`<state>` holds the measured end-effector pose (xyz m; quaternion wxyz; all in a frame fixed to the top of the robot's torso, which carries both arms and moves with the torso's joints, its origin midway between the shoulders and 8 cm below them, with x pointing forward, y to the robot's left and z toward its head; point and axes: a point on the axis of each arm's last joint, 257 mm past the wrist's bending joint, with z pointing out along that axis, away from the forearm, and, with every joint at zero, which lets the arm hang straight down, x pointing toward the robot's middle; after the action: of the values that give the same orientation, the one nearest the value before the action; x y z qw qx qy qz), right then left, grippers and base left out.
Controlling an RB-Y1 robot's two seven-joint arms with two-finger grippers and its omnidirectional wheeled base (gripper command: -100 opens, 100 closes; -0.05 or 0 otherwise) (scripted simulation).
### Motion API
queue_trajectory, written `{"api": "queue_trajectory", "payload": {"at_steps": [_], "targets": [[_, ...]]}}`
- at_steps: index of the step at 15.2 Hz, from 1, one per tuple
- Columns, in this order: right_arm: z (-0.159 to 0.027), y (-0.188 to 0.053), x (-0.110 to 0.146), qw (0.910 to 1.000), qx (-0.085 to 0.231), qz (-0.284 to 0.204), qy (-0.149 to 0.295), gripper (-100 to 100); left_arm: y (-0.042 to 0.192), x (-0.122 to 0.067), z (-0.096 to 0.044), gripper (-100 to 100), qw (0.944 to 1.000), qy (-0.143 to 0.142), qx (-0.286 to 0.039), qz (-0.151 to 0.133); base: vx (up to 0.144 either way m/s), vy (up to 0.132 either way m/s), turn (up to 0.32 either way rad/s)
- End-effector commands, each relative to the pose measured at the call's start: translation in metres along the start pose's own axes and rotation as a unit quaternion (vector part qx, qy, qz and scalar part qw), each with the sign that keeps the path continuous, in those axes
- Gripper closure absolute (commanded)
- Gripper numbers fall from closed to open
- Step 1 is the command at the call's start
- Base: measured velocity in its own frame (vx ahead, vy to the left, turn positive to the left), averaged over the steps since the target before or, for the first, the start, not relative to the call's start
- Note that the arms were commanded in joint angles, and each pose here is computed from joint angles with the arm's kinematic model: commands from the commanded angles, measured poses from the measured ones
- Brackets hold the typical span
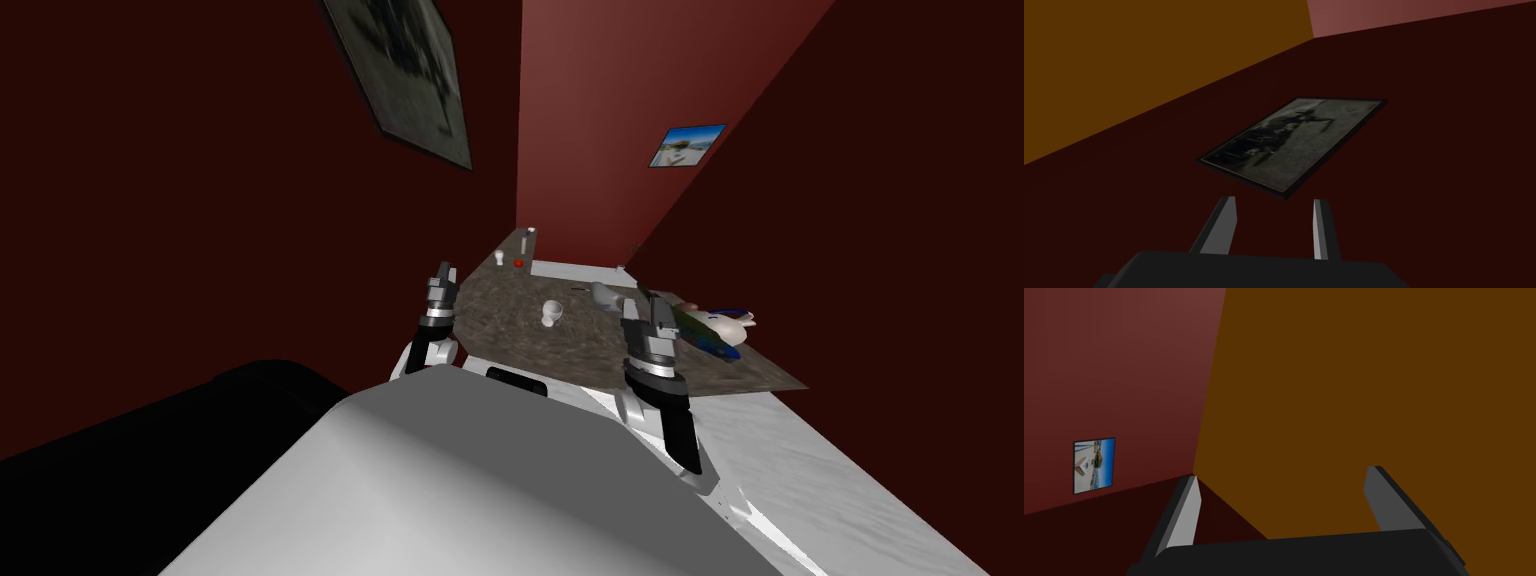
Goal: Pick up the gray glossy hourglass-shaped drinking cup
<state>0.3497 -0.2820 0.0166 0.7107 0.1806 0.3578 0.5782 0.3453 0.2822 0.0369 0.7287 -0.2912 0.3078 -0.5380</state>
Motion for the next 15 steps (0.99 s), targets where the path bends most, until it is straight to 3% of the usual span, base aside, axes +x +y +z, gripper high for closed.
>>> {"api": "queue_trajectory", "payload": {"at_steps": [1, 8, 15], "targets": [[-0.002, -0.008, 0.003, 0.9996, 0.008, -0.012, 0.026, -100, 0.000, 0.000, 0.000, 0, 1.0000, 0.000, 0.000, 0.000, -0.028, 0.014, 0.045], [-0.009, -0.025, 0.011, 0.9941, 0.026, -0.044, 0.096, -100, 0.000, 0.000, 0.000, 0, 1.0000, 0.000, 0.000, 0.000, -0.032, 0.017, 0.053], [-0.028, -0.055, 0.015, 0.9782, 0.063, -0.083, 0.180, -100, 0.000, 0.000, 0.000, 0, 1.0000, 0.000, 0.000, 0.000, -0.027, 0.024, 0.061]]}}
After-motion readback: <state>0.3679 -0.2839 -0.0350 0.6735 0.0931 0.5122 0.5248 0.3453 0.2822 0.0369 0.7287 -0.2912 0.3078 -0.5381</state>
